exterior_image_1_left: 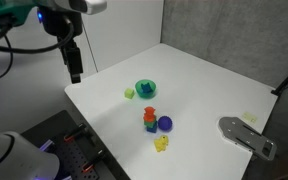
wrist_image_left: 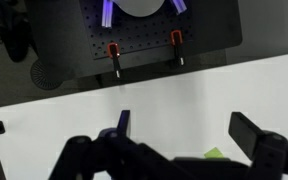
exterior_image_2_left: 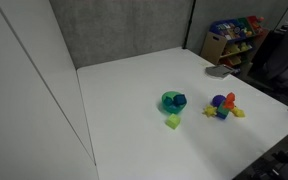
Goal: Pick up the lime green block and put it in the green bowl
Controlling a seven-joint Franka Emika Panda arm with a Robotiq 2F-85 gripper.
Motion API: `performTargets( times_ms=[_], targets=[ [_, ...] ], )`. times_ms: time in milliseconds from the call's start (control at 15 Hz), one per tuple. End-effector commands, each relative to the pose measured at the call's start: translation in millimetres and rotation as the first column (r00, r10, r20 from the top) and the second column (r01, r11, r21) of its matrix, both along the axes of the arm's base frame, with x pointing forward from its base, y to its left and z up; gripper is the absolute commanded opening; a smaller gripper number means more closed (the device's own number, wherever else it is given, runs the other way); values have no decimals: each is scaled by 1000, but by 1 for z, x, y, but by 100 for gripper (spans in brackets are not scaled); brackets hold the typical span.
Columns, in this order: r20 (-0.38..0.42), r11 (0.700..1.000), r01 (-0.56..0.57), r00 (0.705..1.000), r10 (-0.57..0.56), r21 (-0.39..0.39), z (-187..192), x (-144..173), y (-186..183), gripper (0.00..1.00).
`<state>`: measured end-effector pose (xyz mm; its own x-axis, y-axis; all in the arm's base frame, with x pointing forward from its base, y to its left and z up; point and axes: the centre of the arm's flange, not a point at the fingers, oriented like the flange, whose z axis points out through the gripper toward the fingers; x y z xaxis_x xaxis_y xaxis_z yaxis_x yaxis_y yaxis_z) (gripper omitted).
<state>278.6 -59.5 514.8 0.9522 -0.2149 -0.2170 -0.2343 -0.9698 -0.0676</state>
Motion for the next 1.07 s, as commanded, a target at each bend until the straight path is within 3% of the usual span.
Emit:
performTargets(
  times_ms=[0, 533, 1000],
  targets=[
    [17, 1000, 12, 1000, -11, -18, -1, 21, 8, 100],
    [64, 998, 23, 998, -19, -52, -19, 77, 23, 100],
    [136, 997, -44, 989, 52, -62, -52, 124, 49, 100]
  ],
)
